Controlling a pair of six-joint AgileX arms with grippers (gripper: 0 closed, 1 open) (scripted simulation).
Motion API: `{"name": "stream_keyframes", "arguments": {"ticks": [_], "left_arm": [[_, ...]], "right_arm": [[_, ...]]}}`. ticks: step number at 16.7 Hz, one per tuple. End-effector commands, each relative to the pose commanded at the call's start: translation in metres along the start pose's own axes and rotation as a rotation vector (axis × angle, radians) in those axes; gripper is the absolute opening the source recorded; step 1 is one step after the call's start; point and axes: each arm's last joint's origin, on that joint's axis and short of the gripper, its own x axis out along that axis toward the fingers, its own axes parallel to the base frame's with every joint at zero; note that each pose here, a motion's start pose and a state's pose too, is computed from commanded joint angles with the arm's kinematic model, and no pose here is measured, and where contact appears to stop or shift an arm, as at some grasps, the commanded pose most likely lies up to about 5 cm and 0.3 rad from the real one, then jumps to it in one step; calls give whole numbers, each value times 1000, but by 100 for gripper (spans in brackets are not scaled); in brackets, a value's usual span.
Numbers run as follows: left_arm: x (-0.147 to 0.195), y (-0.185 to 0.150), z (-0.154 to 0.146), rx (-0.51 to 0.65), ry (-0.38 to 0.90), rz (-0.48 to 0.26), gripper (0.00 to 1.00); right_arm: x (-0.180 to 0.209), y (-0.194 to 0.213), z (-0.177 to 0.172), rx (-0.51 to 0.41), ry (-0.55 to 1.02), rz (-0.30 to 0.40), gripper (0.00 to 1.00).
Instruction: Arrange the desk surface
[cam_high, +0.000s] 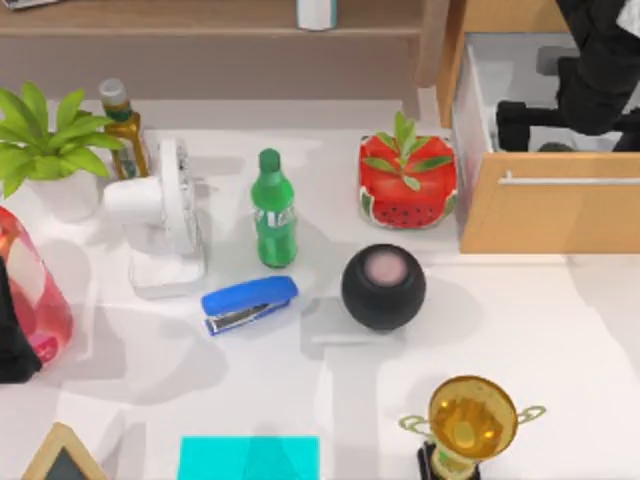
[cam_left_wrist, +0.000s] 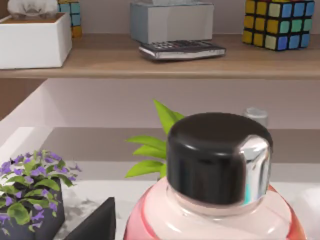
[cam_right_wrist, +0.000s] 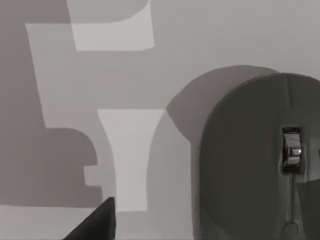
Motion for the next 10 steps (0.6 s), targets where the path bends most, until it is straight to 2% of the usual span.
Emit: {"name": "stream_keyframes", "arguments": {"ticks": [3,10], "left_arm": [[0,0,0,0,0,0,100],[0,0,0,0,0,0,100]], "right_arm": [[0,0,0,0,0,0,100],[0,0,0,0,0,0,47]]}}
